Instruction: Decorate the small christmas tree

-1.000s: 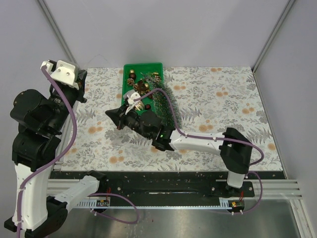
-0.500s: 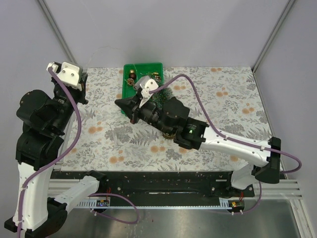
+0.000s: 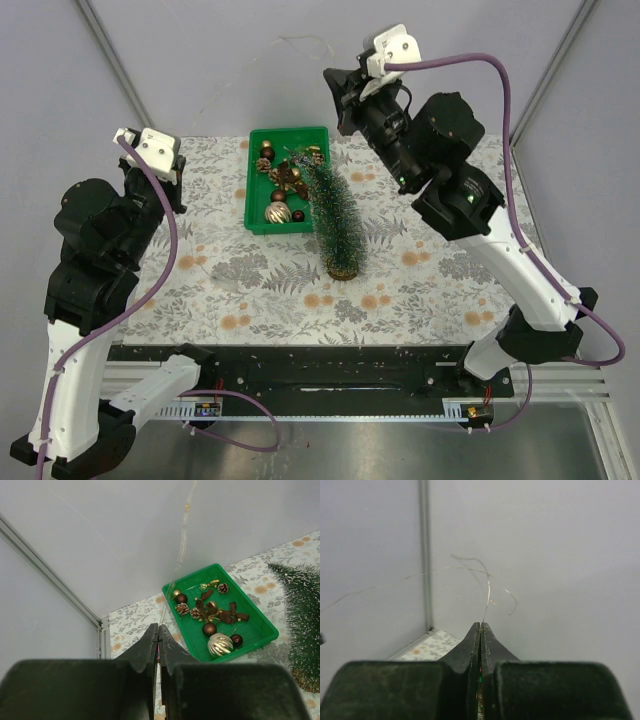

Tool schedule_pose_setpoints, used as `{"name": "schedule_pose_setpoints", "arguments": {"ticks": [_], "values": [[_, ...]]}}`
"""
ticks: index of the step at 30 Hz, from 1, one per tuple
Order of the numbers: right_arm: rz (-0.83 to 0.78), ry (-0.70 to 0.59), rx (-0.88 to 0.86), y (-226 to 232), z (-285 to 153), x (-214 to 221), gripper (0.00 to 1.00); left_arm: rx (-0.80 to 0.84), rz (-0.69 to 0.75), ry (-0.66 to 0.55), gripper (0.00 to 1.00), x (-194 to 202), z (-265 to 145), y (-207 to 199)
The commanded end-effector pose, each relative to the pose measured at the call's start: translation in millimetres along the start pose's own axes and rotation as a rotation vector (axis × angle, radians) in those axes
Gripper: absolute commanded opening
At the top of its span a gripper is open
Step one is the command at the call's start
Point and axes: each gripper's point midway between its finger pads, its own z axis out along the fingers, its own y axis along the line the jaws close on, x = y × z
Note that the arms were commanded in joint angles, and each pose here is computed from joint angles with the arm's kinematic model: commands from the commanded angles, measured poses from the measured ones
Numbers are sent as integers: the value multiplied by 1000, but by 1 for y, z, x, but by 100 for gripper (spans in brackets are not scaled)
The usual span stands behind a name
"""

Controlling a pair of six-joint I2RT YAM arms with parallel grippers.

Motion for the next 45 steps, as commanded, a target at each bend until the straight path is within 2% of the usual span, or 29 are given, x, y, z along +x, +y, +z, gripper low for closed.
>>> {"name": "schedule_pose_setpoints", "arguments": {"ticks": [1, 5, 12, 14, 18, 24, 25, 27, 30, 32, 33, 36, 42, 45], "values": [[-156, 122, 11, -32, 20, 33, 0, 44, -35, -30, 5, -9, 16, -10], [-210, 271, -85, -57, 26, 69, 0, 106, -59, -22, 6, -7, 40, -25], [-195, 391, 100, -140, 29, 111, 0, 145, -69, 33, 5, 6, 101, -46], [-177, 410, 144, -159, 28, 125, 0, 155, -67, 48, 5, 9, 118, -52], [-127, 368, 228, -192, 29, 138, 0, 161, -54, 85, 4, 17, 153, -68], [-69, 368, 340, -239, 22, 162, 0, 175, -64, 77, 5, 15, 188, -84], [-53, 370, 363, -248, 19, 166, 0, 187, -68, 76, 8, 13, 192, -87], [-17, 372, 434, -273, 8, 169, 0, 207, -78, 73, 25, 12, 196, -94], [18, 376, 522, -306, -10, 173, 0, 226, -78, 80, 37, 14, 197, -101], [26, 380, 571, -326, -22, 175, 0, 230, -64, 80, 61, 15, 195, -102], [30, 384, 590, -333, -27, 176, 0, 229, -53, 80, 65, 16, 194, -101], [85, 380, 630, -352, -38, 182, 0, 219, -28, 81, 71, 18, 187, -97], [112, 407, 616, -367, -31, 204, 0, 143, 10, 75, 75, 21, 162, -75], [109, 411, 644, -376, -31, 209, 0, 102, 25, 86, 86, 31, 143, -62]]}}
